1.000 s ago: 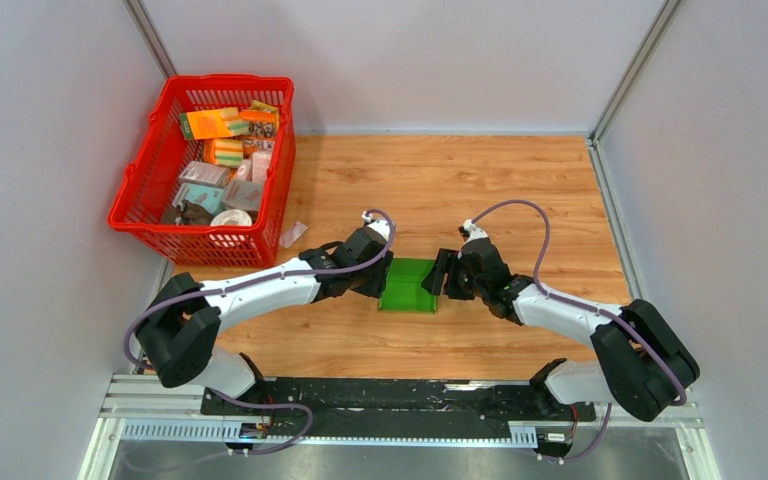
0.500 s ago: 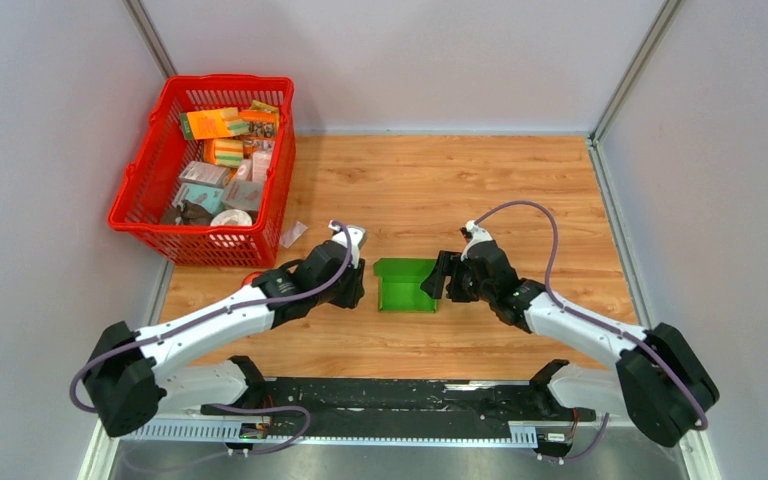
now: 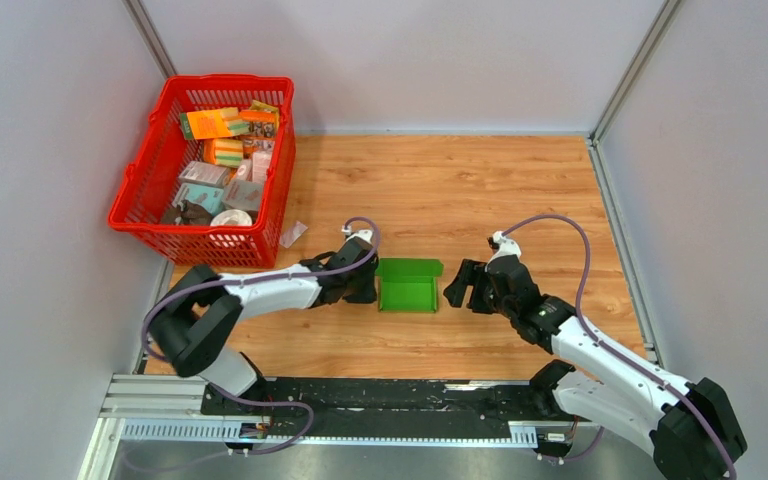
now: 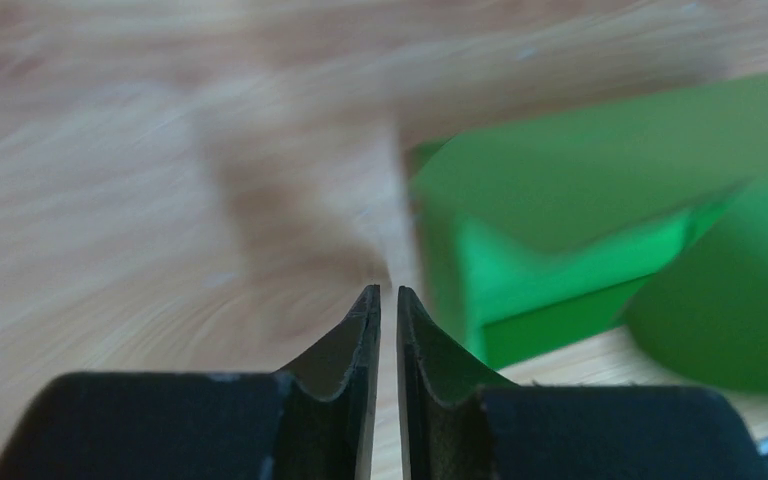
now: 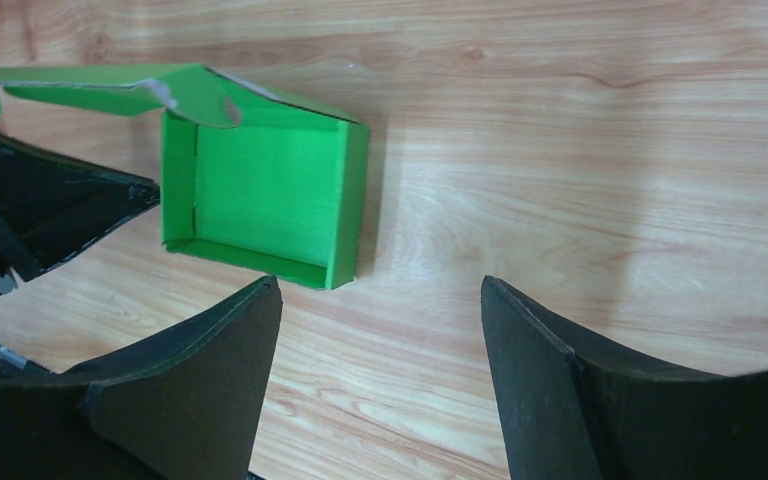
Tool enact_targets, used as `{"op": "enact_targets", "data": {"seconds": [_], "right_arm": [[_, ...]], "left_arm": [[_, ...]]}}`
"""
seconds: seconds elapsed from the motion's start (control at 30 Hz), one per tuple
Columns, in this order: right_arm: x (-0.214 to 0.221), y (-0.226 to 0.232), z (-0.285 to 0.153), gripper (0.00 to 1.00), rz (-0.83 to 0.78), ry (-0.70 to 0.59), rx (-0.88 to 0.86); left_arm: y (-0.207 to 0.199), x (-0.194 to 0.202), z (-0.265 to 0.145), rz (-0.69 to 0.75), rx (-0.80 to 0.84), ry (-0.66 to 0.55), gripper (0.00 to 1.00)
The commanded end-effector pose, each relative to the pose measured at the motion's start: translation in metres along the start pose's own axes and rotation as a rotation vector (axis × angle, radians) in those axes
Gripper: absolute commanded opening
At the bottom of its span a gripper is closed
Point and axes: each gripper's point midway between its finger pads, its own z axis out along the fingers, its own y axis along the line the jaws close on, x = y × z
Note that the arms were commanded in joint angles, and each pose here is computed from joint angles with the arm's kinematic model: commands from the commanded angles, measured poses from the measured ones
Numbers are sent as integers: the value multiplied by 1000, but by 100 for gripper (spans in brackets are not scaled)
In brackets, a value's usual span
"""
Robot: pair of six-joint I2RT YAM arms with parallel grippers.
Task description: Fold the paper box
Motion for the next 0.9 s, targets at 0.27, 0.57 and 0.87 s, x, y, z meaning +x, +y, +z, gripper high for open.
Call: {"op": "enact_targets", "data": {"seconds": [0.27, 0.57, 0.87], "right_arm": [[-40, -15, -14, 78, 23, -196, 40], [-37, -11, -18, 77, -39, -213, -15], [-38, 0, -24, 77, -46, -241, -97]], "left_arm": [[-42, -57, 19, 0, 52, -36, 21], [73, -70, -40, 67, -230, -73, 57], [127, -153, -43, 223, -534, 61, 75]]}}
